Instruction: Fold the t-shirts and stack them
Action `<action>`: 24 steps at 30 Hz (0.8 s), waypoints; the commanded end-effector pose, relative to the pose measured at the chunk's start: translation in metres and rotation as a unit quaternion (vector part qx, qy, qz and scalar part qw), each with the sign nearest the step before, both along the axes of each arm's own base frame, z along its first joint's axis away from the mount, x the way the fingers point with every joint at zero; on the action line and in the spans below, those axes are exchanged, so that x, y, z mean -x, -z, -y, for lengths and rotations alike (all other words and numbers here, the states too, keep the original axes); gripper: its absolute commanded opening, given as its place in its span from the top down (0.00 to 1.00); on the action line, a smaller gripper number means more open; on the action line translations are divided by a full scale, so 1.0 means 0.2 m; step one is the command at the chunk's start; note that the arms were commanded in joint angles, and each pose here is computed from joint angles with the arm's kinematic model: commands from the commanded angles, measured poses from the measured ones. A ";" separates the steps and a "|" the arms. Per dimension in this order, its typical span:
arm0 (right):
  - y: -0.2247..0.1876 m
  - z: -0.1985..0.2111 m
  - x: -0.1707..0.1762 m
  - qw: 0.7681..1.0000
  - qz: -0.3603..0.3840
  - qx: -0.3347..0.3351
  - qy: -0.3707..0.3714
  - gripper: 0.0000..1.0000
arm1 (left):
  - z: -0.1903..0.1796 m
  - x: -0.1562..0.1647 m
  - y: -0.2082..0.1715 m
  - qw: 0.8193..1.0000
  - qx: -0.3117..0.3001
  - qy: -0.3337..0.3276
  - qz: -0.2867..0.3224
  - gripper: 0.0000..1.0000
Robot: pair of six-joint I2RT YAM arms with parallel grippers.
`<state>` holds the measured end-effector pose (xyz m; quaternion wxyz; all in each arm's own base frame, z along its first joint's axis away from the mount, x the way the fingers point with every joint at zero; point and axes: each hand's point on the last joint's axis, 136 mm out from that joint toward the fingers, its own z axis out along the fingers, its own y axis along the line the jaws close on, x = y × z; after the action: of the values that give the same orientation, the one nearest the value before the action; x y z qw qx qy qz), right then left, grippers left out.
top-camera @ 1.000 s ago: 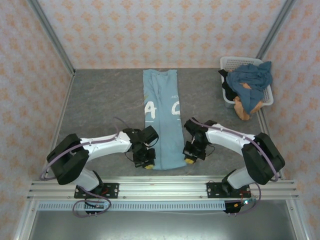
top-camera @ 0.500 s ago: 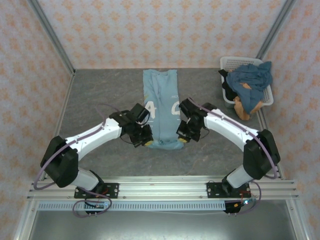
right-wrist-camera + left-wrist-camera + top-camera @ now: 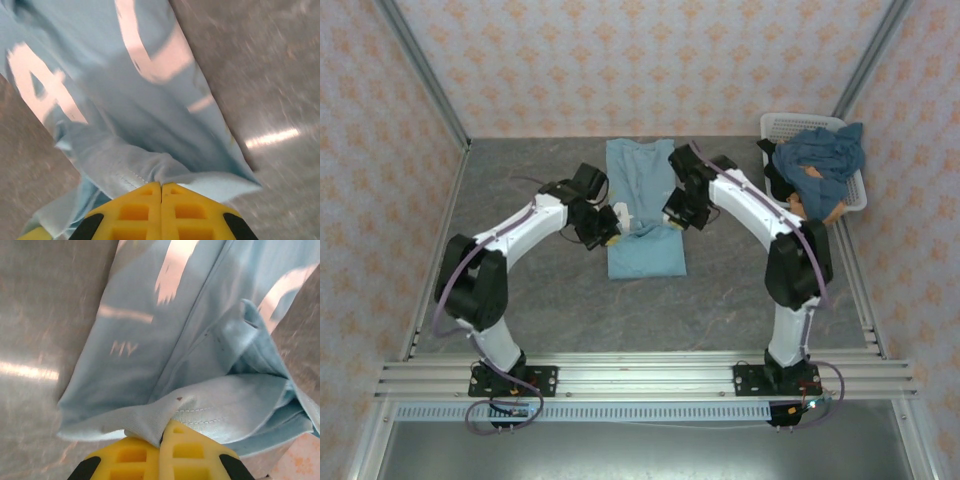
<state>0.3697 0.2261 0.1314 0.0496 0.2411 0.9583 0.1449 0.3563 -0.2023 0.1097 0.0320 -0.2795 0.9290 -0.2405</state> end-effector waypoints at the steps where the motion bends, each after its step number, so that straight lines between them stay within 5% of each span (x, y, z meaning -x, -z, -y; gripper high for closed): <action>1: 0.06 0.05 -0.10 0.999 -0.007 0.036 -0.003 1.00 | -0.01 -0.16 0.04 1.000 -0.009 0.011 0.015 1.00; 12: 0.27 0.02 -0.37 0.999 -0.018 0.037 0.020 1.00 | -0.06 -0.48 0.22 0.999 -0.033 0.001 0.001 1.00; 24: 0.29 0.06 -0.48 0.998 -0.001 0.053 0.035 1.00 | -0.12 -0.54 0.16 0.999 -0.050 -0.019 0.009 1.00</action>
<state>0.4586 0.2265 0.0689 0.0500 0.2665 0.9559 0.1131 0.4572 -0.1874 0.0592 0.0382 -0.2916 0.9337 -0.2042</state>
